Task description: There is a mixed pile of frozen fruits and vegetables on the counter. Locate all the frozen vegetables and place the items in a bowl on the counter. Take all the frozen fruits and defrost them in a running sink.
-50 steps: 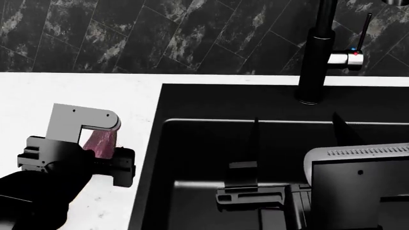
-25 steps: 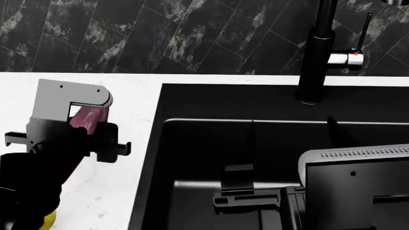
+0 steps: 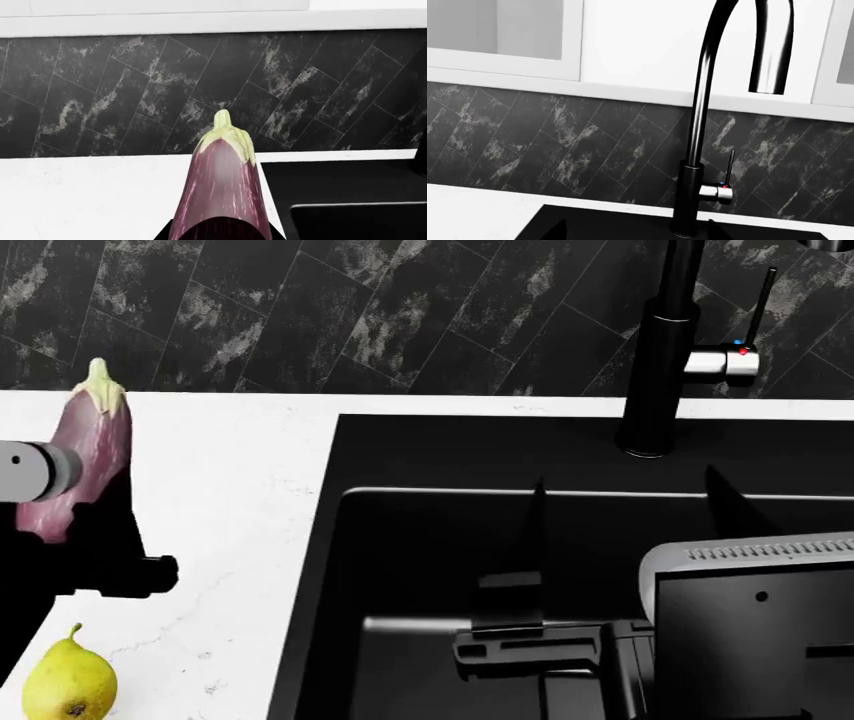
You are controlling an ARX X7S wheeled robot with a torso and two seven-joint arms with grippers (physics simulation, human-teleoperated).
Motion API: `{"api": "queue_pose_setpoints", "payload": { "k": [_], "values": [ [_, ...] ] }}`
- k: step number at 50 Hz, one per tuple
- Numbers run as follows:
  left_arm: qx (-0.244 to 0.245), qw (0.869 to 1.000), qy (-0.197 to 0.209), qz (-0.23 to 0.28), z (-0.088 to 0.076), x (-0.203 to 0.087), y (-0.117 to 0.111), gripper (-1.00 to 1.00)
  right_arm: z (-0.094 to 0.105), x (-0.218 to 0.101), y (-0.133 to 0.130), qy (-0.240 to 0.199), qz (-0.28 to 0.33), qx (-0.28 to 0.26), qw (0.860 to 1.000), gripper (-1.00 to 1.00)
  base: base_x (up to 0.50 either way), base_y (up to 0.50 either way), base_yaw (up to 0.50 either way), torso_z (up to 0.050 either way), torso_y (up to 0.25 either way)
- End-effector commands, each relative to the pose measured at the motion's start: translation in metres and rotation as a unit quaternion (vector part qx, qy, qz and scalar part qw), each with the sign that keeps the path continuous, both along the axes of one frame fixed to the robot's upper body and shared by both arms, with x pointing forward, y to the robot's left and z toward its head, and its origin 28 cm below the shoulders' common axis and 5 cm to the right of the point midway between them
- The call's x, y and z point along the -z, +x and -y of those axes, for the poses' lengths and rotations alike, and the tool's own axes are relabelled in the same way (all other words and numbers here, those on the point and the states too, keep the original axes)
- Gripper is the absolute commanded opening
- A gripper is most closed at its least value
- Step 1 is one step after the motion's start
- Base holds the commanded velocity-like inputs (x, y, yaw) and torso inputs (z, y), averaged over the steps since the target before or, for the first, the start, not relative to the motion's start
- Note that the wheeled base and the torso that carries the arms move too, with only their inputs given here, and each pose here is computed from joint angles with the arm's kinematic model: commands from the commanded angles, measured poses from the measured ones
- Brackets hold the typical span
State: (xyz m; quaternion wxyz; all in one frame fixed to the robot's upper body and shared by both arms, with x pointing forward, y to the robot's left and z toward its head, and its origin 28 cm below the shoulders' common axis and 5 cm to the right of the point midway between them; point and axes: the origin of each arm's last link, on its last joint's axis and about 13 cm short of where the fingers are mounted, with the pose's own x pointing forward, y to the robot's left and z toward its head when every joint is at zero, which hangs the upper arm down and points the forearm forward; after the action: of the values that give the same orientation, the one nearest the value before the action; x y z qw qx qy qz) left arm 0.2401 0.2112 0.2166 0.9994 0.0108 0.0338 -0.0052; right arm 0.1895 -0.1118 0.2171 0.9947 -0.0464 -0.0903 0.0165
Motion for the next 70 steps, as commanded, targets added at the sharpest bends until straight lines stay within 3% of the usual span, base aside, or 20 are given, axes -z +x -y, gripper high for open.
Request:
{"api": "queue_pose_setpoints", "payload": {
  "k": [1,5,25,54,70],
  "values": [
    [-0.014,0.999,-0.016,0.031,-0.008,0.005,-0.028,-1.0,0.001,-0.003,-0.002,-0.01,0.002,0.003,1.0,1.0,0.0,0.0,0.0,0.0,0.0],
    [-0.018,0.999,-0.016,0.033,-0.015,0.003,-0.031,-1.0,-0.002,-0.005,-0.003,-0.008,0.013,0.001,1.0,1.0,0.0,0.0,0.0,0.0,0.0],
    [-0.02,0.999,-0.008,0.039,-0.012,0.0,-0.032,-1.0,0.002,-0.008,-0.005,-0.004,-0.003,0.017,1.0,1.0,-0.4,-0.02,0.0,0.0,0.0],
    [-0.01,0.999,-0.003,0.034,-0.005,0.005,-0.029,-1.0,0.003,-0.013,-0.007,-0.006,0.008,0.022,1.0,1.0,-0.02,-0.5,0.0,0.0,0.0],
    [-0.011,0.999,-0.001,0.037,-0.012,0.005,-0.036,-1.0,0.003,-0.013,-0.008,-0.01,0.009,0.027,1.0,1.0,0.0,-0.5,0.0,0.0,0.0]
  ]
}}
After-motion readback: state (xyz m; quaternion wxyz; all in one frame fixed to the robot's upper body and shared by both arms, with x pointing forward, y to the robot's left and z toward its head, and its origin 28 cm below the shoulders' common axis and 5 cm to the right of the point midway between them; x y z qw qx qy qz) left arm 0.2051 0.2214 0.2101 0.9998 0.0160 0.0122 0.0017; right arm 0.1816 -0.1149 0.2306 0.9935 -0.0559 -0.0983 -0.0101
